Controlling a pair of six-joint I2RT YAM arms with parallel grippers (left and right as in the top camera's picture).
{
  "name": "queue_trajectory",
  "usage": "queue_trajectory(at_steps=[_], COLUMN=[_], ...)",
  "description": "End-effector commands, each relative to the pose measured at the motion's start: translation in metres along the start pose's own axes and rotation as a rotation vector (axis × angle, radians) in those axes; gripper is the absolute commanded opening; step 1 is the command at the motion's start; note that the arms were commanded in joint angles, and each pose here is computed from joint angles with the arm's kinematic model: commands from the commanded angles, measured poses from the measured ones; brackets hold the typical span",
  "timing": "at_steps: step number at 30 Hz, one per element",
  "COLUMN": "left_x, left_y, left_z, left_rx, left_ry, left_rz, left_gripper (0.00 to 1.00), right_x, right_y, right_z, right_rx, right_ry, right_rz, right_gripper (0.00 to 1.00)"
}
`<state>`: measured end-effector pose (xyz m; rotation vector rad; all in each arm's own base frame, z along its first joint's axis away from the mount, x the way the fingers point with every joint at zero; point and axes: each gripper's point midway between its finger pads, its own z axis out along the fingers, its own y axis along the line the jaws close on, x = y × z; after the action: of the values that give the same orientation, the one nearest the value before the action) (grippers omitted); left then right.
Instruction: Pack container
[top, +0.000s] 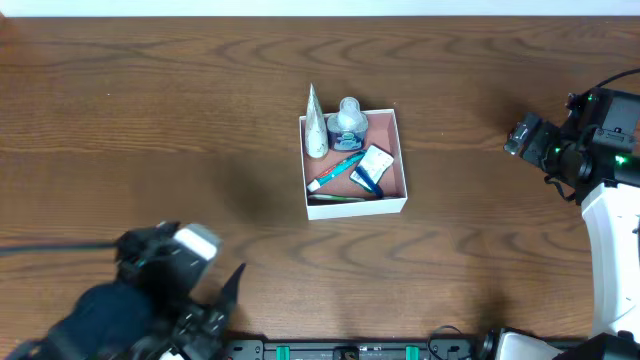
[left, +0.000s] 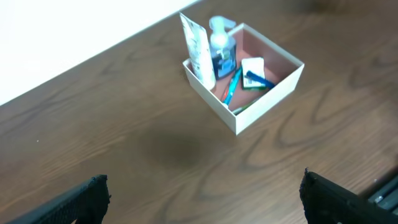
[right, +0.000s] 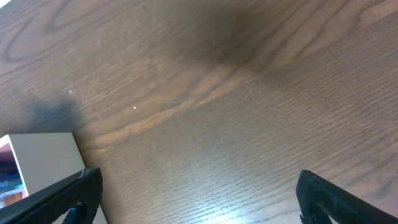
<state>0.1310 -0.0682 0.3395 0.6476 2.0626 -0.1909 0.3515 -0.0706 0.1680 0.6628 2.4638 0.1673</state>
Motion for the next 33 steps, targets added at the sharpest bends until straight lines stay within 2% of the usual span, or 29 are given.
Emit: queue_trajectory(at_steps=[1,8,13,22,27,33], left_x=[0.009,0.025,0.036,0.027,0.027,0.043], left_y=[0.014,0.045,0.061,0.074,0.074,0.071], left_z=[-0.006,0.001,0.023,0.063,0.086,0.109], left_rx=[-0.072,-0.277,-0.362,-0.351,-0.310,-0.283], left_ry=[-0.023,-0.106,-0.227,-0.536,-0.624,-0.682], left_rz=[-0.107,-0.352,-0.444,-0.406,-0.369,-0.342], left_gripper=[0.98,0.98,0.98,0.98,0.98,0.98], right_x=[-0.004,-0.004,-0.004,-0.004,-0.004,-0.004], right_y=[-0.002,-0.002,-0.002,-0.002,-0.002,-0.002], right_z=[-0.002,-0.002,-0.002,-0.002,-0.002,-0.002], right_rx=[0.006,0.007,0.007,0.007,0.007,0.007], right_ry=[-0.011,-0.011,-0.011,-0.011,-0.011,-0.011], right_rz=[0.015,0.015,0.015,0.015,0.015,0.015], right_gripper=[0.99,0.99,0.99,0.99,0.99,0.99])
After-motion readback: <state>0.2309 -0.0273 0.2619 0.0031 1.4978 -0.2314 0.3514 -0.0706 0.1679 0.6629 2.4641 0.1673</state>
